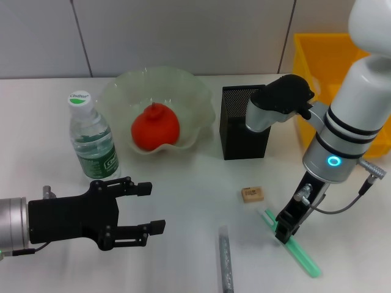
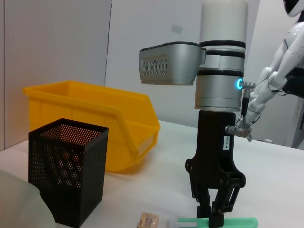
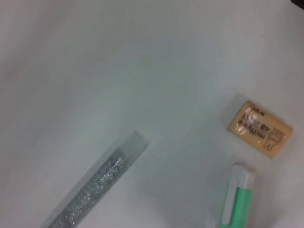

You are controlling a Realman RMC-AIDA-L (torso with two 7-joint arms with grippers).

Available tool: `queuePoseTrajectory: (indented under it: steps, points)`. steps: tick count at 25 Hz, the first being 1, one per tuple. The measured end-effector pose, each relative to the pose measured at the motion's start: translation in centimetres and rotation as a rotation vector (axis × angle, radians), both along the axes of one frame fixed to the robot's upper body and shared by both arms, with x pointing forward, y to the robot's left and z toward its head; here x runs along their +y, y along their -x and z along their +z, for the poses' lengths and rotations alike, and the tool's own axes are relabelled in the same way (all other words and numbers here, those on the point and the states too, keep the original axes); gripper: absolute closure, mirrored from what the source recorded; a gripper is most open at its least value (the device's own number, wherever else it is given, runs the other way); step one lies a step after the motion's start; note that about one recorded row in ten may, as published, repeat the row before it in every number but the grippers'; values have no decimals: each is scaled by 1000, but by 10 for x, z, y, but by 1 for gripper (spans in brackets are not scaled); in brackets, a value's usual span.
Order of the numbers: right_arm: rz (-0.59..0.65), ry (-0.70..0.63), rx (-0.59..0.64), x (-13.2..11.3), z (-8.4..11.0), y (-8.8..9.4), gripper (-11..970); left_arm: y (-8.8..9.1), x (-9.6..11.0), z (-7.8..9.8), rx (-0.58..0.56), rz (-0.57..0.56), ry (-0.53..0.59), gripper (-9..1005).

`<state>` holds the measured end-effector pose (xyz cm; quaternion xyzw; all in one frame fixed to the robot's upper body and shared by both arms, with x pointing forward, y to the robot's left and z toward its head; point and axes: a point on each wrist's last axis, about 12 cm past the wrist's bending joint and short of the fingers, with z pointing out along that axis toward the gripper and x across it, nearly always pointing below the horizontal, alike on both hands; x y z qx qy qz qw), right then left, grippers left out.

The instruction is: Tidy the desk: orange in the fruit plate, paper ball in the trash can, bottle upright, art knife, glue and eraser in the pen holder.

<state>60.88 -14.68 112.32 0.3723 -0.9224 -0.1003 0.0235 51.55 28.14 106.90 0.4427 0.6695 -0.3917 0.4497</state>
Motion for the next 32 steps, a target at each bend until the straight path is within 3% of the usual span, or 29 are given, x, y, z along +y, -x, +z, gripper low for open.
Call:
queuePoseTrajectory:
  steps: [32]
  points:
    - [10, -14, 35, 3, 0, 4, 725, -1, -2, 0, -5, -4, 1, 197]
